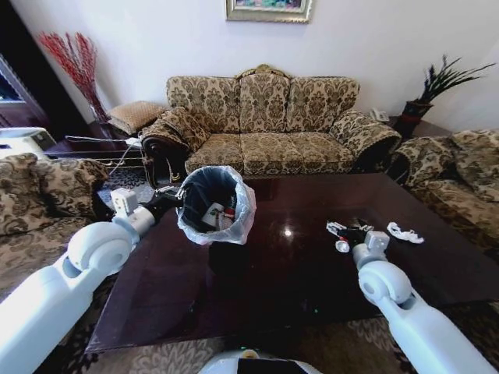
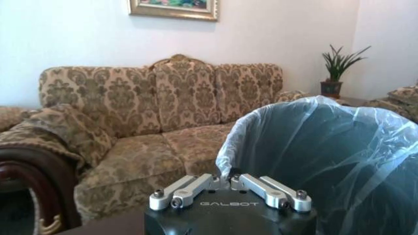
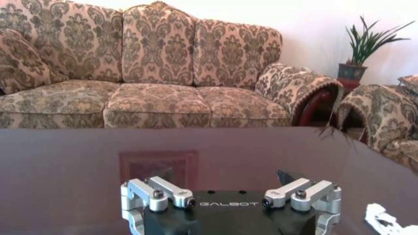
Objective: Move to the front of the table and place the trash on the table into the trash bin.
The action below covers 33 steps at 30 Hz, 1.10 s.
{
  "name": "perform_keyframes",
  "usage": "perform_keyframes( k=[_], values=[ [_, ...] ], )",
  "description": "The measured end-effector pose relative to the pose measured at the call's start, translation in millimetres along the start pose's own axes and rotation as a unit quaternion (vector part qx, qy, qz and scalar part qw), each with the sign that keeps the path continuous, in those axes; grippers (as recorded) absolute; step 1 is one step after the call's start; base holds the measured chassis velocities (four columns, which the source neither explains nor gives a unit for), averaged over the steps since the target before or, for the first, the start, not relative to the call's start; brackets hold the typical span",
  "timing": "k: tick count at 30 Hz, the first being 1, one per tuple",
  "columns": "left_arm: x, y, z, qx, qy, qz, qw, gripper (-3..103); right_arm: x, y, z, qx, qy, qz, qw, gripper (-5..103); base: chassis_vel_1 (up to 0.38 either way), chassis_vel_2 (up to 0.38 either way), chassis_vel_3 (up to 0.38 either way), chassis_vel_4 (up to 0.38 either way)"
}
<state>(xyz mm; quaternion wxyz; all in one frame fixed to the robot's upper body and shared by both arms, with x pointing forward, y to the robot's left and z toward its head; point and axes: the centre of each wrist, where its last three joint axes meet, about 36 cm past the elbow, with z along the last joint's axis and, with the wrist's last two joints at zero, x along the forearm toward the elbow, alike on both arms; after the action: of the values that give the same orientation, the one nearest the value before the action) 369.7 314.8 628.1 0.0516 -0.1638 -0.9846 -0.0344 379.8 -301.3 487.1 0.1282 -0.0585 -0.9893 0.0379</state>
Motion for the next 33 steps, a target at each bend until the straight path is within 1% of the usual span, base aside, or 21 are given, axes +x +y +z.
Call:
perform_keyframes(
  k=[8, 9, 11, 12, 13, 14, 15, 16, 17, 19, 20, 23, 24, 25, 28, 33],
  values=[
    [3, -8.4, 3, 0.007, -0.002, 0.005, 1.0, 3, -2, 4, 8, 0.004, -0.004, -0.008, 1.0, 100, -0.247, -0.257, 0.258, 0.248],
    [5, -10.8, 3, 0.008, -0.002, 0.006, 0.9999, 3, -2, 10, 16, 0.005, -0.006, -0.016, 1.0, 100, -0.306, -0.294, 0.27, 0.275],
    [6, -13.2, 3, 0.009, -0.004, 0.007, 0.9999, 3, 2, 28, 31, -0.003, 0.006, -0.033, 0.999, 100, -0.274, -0.277, 0.263, 0.263],
    [6, -13.2, 3, 0.009, -0.004, 0.007, 0.9999, 3, 2, 28, 31, -0.003, 0.006, -0.033, 0.999, 100, -0.274, -0.26, 0.257, 0.263],
    [7, -14.5, 2, 0.009, -0.005, 0.006, 0.9999, 3, 6, 46, 42, -0.019, 0.022, -0.043, 0.999, 100, -0.211, -0.189, 0.192, 0.203],
    [7, -15.4, 2, 0.008, -0.005, 0.007, 0.9999, 3, 8, 56, 49, -0.032, 0.034, -0.054, 0.997, 100, -0.168, -0.189, 0.085, 0.114],
    [7, -15.8, 2, 0.007, -0.005, 0.008, 0.9999, 3, 8, 61, 52, -0.039, 0.04, -0.059, 0.997, 100, -0.168, -0.09, 0.085, 0.114],
    [7, -15.8, 2, 0.007, -0.005, 0.008, 0.9999, 3, 8, 61, 52, -0.039, 0.04, -0.059, 0.997, 100, -0.168, -0.09, 0.085, 0.114],
    [6, -16.3, 1, 0.003, -0.004, 0.01, 0.9999, 3, 9, 69, 61, -0.055, 0.055, -0.069, 0.995, 100, 0.0, 0.0, 0.0, 0.0],
    [6, -16.4, 1, 0.002, -0.002, 0.011, 0.9999, 3, 1, 71, 71, -0.068, 0.062, -0.074, 0.993, 100, 0.0, 0.0, 0.0, 0.0],
    [6, -16.4, 1, 0.002, -0.002, 0.011, 0.9999, 3, 1, 71, 71, -0.068, 0.062, -0.074, 0.993, 100, 0.0, 0.0, 0.0, 0.0],
    [7, -16.6, 2, 0.002, 0.0, 0.011, 0.9999, 3, -12, 67, 79, -0.085, 0.058, -0.093, 0.99, 100, 0.056, 0.046, -0.016, -0.014],
    [7, -16.6, 2, 0.002, 0.0, 0.011, 0.9999, 3, -12, 67, 79, -0.085, 0.058, -0.093, 0.99, 100, 0.083, 0.079, -0.015, -0.021],
    [7, -17.4, 2, 0.001, 0.001, 0.011, 0.9999, 3, -17, 64, 82, -0.088, 0.053, -0.105, 0.989, 100, 0.083, 0.079, -0.012, -0.038],
    [7, -18.7, 3, 0.001, 0.002, 0.014, 0.9999, 3, -22, 59, 86, -0.082, 0.057, -0.118, 0.988, 100, 0.0, 0.0, 0.0, 0.0],
    [6, -18.7, 4, 0.003, 0.004, 0.015, 0.9999, 3, -29, 56, 92, -0.078, 0.067, -0.109, 0.989, 100, 0.0, 0.0, 0.0, 0.0]
  ],
)
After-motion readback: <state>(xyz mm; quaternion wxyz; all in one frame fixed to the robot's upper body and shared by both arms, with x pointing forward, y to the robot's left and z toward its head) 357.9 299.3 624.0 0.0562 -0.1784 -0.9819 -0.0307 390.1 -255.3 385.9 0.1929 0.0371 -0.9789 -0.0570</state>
